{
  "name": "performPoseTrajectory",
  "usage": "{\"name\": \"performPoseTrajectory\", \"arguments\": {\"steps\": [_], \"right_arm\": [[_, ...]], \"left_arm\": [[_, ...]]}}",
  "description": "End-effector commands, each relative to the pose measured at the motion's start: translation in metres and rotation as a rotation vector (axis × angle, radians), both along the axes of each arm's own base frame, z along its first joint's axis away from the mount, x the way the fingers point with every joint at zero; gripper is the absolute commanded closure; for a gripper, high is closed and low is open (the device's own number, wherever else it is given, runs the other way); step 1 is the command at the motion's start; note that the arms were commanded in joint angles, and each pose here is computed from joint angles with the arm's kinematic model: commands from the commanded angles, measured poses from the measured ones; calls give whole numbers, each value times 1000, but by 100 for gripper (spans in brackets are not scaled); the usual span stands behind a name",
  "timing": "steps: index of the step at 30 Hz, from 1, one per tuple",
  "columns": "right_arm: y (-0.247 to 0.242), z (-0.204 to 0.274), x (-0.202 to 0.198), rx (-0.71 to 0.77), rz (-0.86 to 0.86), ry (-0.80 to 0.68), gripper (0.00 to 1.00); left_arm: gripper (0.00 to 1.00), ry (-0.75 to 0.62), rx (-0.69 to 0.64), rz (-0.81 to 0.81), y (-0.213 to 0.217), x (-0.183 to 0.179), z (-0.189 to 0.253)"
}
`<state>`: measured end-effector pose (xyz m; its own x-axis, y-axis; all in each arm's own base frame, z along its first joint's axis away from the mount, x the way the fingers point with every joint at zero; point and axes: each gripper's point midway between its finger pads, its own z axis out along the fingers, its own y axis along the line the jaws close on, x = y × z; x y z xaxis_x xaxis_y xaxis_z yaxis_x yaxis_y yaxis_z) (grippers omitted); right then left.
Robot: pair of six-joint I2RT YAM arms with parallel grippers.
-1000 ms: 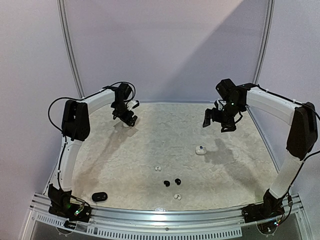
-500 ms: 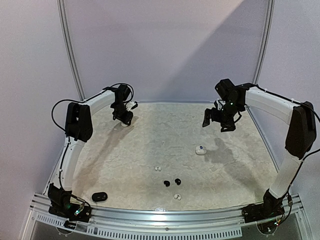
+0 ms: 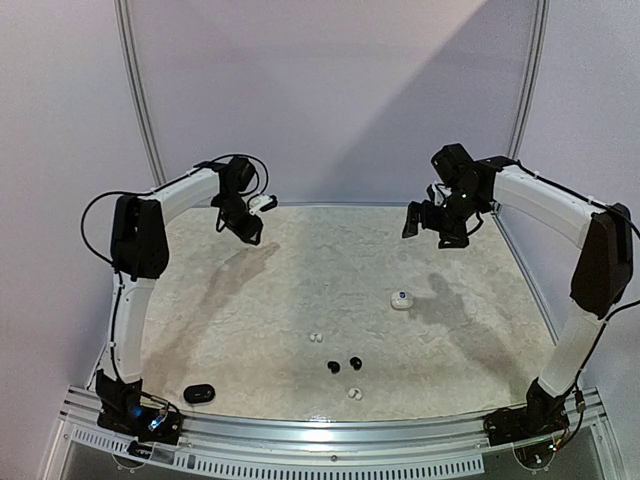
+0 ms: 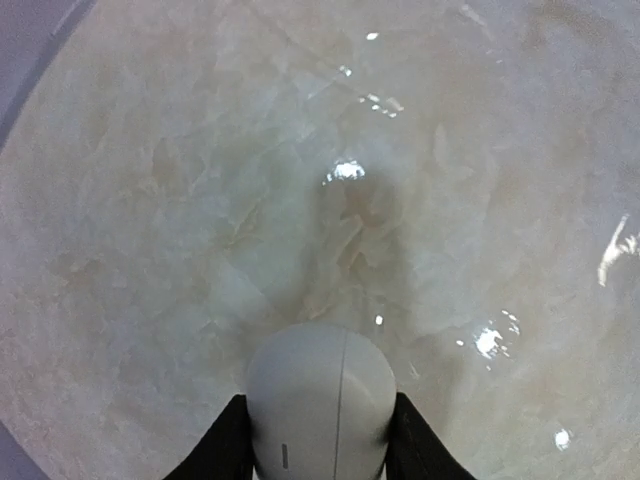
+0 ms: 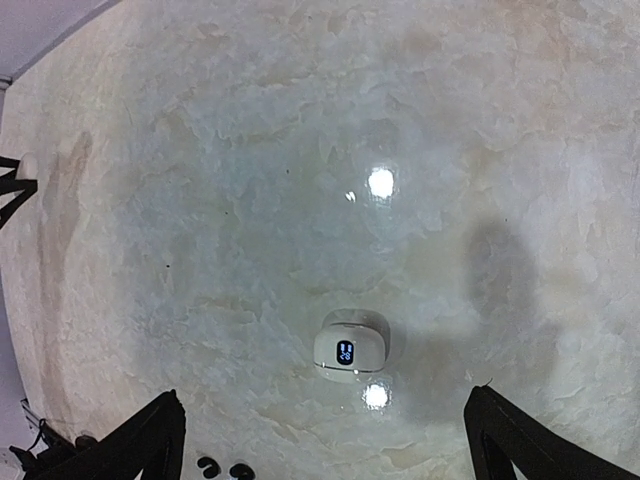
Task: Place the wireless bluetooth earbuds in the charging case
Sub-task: Pick up the charging case from the corner of the board, then pass from the left arm to the right
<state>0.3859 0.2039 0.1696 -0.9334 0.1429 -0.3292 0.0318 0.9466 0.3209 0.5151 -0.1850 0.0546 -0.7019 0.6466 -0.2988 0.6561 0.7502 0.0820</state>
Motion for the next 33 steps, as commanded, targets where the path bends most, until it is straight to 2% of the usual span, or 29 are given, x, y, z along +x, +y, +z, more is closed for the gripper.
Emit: {"name": "performPoseTrajectory", "arguments": {"steps": [1,5,8,12,16,18,22,28,33], "right_arm": [[4,44,13,44,19,-151,1],[16,84,18,131,62,-284,2],[32,118,20,225,110,-378,4],[66,158,10,309,200,-471,6],[109,190,-15,337,306,-546,6],[132,200,-32,357,362,-584,7],[174,211,-70,432,493,-604,8],[224,217,-110,570,605,-603,16],[246,210,-119,660,649,-535,24]], "left_arm": [[97,-191,-28,-261,-36,-24,101],[96,-309,5,-458,-49,-74,179],[96,-415,65,-586,-54,-113,219],[95,-589,121,-760,-69,-163,257],[95,-785,85,-893,-94,-206,278],[96,-892,55,-908,-101,-217,292],[97,-1006,44,-938,-107,-238,305],[96,-1084,59,-1013,-103,-255,305],[96,-1103,36,-1016,-114,-252,306]]}}
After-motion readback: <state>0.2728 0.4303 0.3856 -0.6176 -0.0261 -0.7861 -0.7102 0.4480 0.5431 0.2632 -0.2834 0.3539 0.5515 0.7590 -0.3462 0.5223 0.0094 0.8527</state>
